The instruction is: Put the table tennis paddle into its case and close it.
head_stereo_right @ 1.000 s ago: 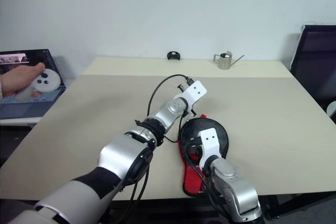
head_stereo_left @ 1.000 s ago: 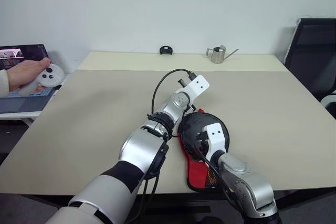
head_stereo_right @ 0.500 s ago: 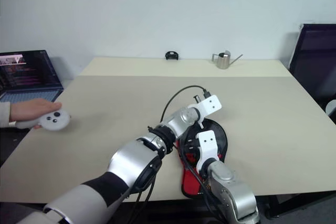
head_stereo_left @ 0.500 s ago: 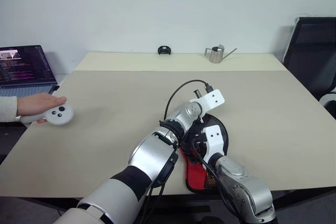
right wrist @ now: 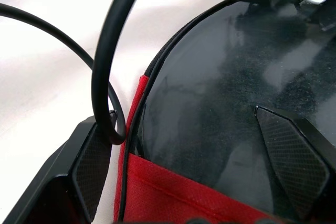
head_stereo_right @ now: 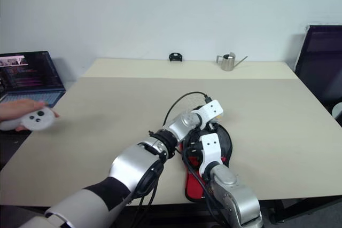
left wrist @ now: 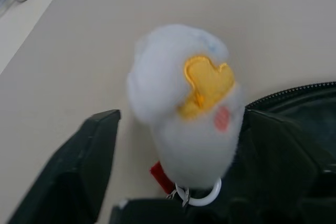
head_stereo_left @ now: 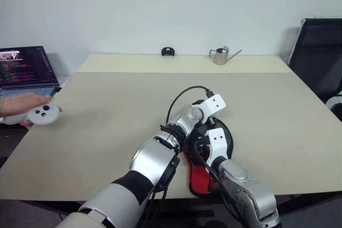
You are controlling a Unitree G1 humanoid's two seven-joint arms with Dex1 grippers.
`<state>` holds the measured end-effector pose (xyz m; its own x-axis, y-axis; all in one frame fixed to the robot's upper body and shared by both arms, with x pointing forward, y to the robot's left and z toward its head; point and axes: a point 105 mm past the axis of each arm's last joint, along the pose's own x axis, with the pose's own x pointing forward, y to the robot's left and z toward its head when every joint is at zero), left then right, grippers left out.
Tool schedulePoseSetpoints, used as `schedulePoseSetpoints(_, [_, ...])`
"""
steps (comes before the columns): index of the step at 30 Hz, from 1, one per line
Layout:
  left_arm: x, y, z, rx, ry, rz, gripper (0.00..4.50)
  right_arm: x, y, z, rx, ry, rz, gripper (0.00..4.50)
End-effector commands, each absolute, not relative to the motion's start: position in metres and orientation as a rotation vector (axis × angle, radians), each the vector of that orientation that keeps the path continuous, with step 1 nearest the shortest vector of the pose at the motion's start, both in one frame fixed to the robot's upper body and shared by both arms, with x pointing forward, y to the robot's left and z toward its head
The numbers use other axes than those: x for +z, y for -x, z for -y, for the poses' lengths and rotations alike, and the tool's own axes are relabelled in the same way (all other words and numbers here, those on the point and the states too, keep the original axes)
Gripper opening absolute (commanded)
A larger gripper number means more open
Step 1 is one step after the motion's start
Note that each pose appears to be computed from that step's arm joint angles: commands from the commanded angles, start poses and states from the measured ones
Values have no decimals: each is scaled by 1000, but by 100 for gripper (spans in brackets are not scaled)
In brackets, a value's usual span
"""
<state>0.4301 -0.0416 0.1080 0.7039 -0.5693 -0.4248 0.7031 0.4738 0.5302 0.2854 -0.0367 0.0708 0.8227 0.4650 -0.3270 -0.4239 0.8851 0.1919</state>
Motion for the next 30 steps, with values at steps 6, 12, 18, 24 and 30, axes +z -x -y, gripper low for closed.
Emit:
schedulePoseSetpoints(6, [162,-454,20,-676,-636,-60,447,16,-280,39,500,-92,-620,450])
schedulePoseSetpoints(12, [207,-474,-42,-589,-473,17,447,20,-296,47,501,-85,-603,450])
schedulePoseSetpoints(18, [202,-476,-117,-535,-494,-15,447,19,-297,64,518,-86,-611,450])
schedulePoseSetpoints(24, [191,-456,-136,-712,-384,7,447,30,-297,94,567,-59,-586,450])
schedulePoseSetpoints(30, [187,-422,-123,-918,-337,114,447,74,-291,106,744,-7,-467,450])
